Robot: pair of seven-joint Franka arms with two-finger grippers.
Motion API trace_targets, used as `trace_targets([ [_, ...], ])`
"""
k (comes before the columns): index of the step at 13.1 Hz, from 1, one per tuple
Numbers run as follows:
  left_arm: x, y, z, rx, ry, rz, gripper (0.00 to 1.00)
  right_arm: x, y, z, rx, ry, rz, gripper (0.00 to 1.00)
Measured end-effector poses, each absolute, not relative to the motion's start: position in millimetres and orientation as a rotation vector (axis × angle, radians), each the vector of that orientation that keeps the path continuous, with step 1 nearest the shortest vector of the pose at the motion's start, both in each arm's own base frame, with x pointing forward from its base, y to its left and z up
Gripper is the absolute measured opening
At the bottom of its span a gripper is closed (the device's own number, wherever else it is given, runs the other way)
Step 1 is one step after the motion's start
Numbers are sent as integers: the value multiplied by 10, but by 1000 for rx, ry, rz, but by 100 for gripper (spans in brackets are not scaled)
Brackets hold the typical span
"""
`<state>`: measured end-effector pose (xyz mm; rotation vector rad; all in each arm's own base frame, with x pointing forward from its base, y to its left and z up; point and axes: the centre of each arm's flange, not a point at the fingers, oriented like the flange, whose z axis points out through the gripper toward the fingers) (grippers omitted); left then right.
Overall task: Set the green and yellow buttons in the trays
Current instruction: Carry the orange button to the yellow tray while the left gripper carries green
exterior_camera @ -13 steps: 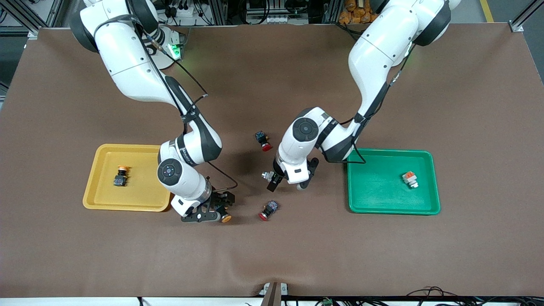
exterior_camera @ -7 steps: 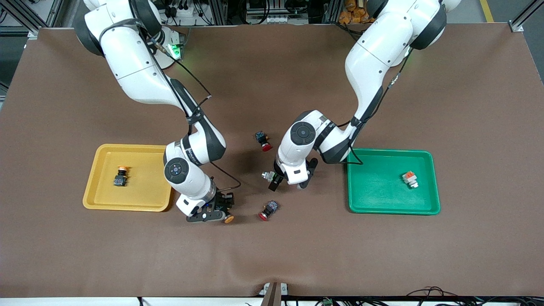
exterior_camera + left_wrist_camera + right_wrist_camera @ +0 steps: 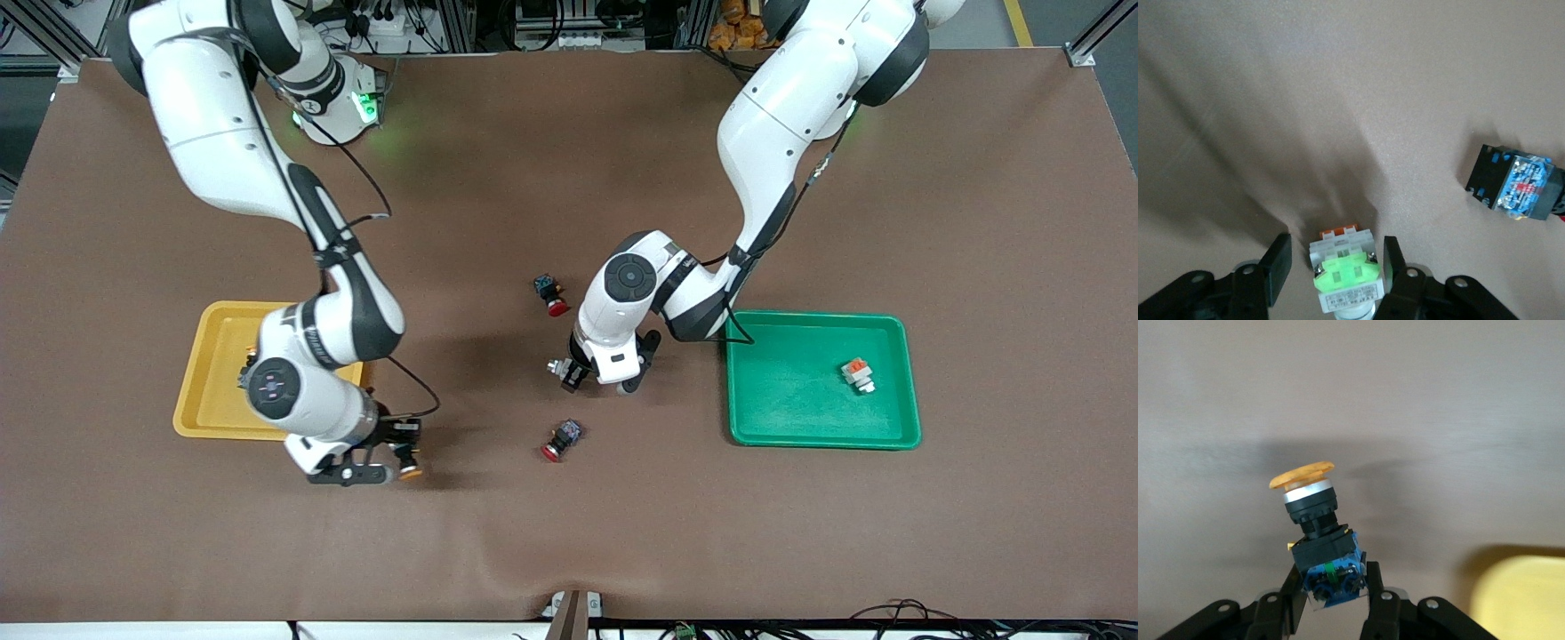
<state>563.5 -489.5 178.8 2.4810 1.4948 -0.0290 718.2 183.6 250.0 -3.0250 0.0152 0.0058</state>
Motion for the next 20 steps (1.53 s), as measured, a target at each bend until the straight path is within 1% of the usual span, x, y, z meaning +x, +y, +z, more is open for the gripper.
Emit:
trace_targets([
  [2, 5637, -4904, 1797, 2481, 1484, -25, 42, 7169, 1433, 2789, -3033, 45, 92, 40],
  [4, 5618, -4943, 1814, 2491, 1456, -9, 42, 7032, 1068, 2906, -3044, 110, 141, 40],
  [6, 5675, -4947, 1902, 2499, 1417, 37, 42, 6773, 639, 2798, -3048, 199, 186, 40],
  [8, 5846, -4831, 2097, 2505, 1388, 117, 42, 6473, 350, 2602, -3049, 267, 189, 40],
  [12, 6183, -4266, 2774, 2697, 1312, 168, 42, 5981, 36, 2076, -3051, 353, 165, 40],
  [13, 6219, -4117, 2938, 2754, 1302, 161, 42, 5901, 15, 1984, -3052, 361, 166, 40],
  [15, 6280, -3829, 3190, 2840, 1271, 151, 42, 5868, 19, 1968, -3052, 362, 151, 41],
  [16, 6327, -3630, 3291, 2883, 1240, 146, 42, 5887, 22, 2007, -3051, 362, 144, 46],
  [18, 6429, -3150, 3447, 2959, 1178, 130, 42, 6023, 65, 2190, -3045, 347, 138, 67],
  [19, 6473, -2845, 3513, 3001, 1129, 117, 42, 6205, 116, 2443, -3039, 329, 115, 81],
  [20, 6498, -2597, 3538, 3036, 1079, 105, 42, 6384, 159, 2741, -3033, 313, 76, 89],
])
